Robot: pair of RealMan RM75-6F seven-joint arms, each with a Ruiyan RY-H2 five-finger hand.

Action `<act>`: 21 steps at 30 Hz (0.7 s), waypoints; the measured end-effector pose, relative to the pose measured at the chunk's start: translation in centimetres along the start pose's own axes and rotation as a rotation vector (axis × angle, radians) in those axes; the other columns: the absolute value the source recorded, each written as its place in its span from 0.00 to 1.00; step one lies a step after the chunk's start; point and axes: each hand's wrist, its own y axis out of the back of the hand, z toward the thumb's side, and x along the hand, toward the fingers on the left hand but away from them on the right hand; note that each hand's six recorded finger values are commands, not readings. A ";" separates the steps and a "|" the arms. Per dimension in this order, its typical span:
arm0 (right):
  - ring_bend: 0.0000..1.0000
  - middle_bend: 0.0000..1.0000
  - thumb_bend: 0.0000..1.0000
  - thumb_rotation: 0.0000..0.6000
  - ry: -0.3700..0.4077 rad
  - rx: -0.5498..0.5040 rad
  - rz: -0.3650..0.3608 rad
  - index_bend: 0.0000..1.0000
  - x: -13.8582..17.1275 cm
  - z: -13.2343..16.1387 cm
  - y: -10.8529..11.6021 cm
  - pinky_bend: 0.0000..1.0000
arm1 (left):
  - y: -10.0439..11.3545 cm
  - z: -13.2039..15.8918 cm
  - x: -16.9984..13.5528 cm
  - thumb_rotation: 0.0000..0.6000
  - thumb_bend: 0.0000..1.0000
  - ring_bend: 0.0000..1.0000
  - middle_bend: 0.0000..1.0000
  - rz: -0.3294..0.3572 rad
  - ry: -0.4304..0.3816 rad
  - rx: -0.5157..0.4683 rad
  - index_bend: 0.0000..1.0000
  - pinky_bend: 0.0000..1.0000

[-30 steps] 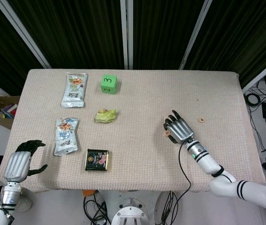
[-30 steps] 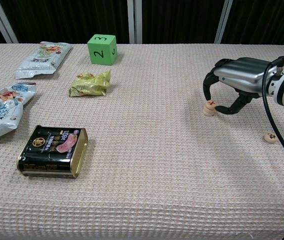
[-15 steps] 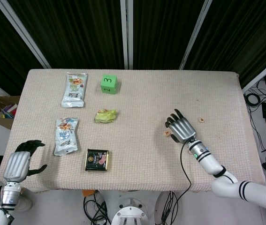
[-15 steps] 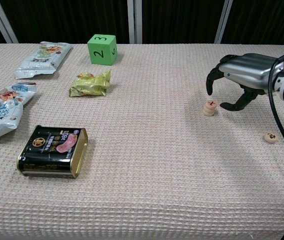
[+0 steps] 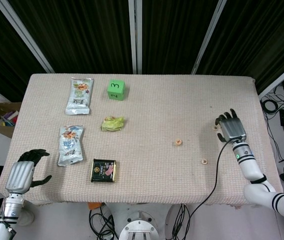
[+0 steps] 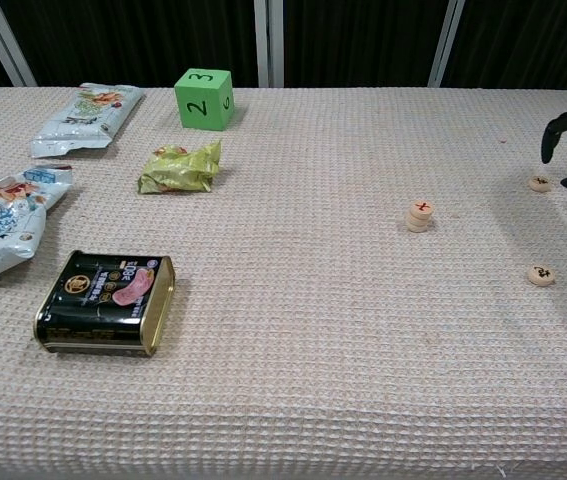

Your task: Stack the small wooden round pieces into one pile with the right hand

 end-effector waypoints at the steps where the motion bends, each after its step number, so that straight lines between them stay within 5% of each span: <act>1: 0.12 0.27 0.29 1.00 -0.017 0.001 0.010 0.39 -0.2 -0.6 -0.4 0.07 | 0.0 0.0 0.0 1.00 0.15 0.16 0.21 -0.001 0.001 0.000 0.30 0.19; 8: 0.12 0.27 0.29 1.00 -0.064 -0.007 0.049 0.39 -1.4 -1.7 -2.0 0.07 | 0.0 0.0 0.0 1.00 0.15 0.16 0.21 -0.003 0.006 0.002 0.30 0.19; 21: 0.12 0.27 0.30 1.00 -0.013 0.004 0.046 0.39 -3.4 0.9 -1.7 0.07 | 0.0 -0.3 -0.1 1.00 0.15 0.16 0.21 -0.006 0.021 0.001 0.30 0.19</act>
